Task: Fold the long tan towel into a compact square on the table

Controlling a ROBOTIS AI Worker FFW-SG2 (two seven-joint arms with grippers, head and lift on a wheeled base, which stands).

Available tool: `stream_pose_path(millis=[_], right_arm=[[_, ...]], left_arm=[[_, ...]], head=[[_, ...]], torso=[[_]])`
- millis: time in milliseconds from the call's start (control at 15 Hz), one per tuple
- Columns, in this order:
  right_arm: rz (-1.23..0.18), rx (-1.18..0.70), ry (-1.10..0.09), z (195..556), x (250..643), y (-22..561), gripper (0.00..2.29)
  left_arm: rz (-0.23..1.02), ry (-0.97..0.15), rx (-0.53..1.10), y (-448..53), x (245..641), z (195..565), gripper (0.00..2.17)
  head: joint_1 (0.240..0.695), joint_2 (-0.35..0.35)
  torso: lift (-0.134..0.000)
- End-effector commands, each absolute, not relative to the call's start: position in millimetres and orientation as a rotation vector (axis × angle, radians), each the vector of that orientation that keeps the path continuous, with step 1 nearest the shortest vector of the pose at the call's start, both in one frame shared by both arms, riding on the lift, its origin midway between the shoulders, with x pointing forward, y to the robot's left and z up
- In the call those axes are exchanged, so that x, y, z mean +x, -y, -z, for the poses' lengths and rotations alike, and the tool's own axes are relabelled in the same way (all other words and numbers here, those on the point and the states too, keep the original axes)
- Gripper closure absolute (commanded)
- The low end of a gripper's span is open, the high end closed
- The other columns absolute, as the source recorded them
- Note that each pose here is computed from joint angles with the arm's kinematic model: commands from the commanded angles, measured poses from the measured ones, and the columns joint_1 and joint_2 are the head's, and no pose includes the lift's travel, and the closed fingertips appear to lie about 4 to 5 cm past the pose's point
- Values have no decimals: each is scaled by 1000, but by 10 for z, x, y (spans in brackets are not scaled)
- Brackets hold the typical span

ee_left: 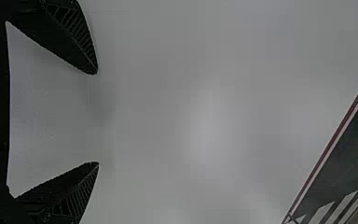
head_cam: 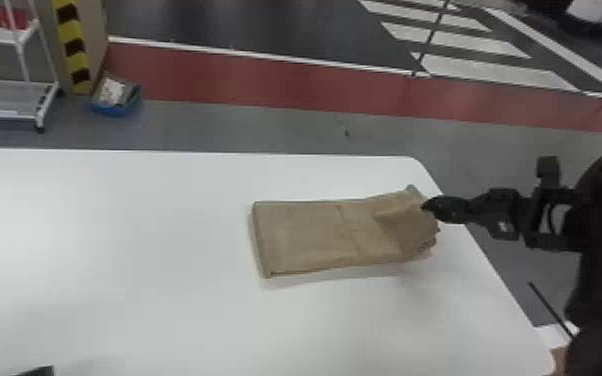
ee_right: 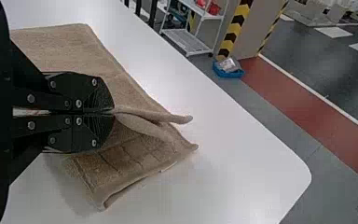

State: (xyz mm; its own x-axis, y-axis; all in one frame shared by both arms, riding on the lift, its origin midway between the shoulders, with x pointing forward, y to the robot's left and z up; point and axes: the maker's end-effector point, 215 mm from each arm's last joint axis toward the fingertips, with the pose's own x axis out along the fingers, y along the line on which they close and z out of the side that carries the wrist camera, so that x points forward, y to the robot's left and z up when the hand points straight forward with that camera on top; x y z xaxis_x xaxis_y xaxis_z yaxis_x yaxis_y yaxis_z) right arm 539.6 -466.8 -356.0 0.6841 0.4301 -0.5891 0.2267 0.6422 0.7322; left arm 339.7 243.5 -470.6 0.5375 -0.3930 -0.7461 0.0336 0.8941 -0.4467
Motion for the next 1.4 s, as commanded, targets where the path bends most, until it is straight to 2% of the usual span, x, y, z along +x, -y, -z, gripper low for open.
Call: stream_pose_path(millis=[0,67,133,200,333,733,1067,1333], right_arm=[[-141,879,-794,3297,5522,4742,1109],[-110,833,-815,3277,5505,4854,1018],[-67,798,-855,3399,5453,4902,461],[-24,792,-895,3611,5353,4917,-1],[12,768,-911,3801,5245,5049,6],[93,692,-937,3873,5054,5411,66],[102,516,-946,4060,5274,5397,87],[57,379,-903,4171,5640,5179,124]], left_arm=[[254,-975,-411,-2470,3371,4702,87],[253,-978,-410,-2476,3338,4709,87],[259,-977,-412,-2466,3311,4703,87],[264,-982,-416,-2450,3269,4714,87],[265,-981,-414,-2451,3253,4726,87],[265,-982,-412,-2465,3185,4757,90],[250,-982,-409,-2538,3120,4777,90],[249,-982,-412,-2541,3120,4779,90]], head=[[695,-282],[695,-276],[695,-277],[695,-284],[695,-302],[695,-350],[695,-350],[695,-350]], torso=[[-125],[-125],[-125],[-125],[-125],[-125],[-125],[-125]])
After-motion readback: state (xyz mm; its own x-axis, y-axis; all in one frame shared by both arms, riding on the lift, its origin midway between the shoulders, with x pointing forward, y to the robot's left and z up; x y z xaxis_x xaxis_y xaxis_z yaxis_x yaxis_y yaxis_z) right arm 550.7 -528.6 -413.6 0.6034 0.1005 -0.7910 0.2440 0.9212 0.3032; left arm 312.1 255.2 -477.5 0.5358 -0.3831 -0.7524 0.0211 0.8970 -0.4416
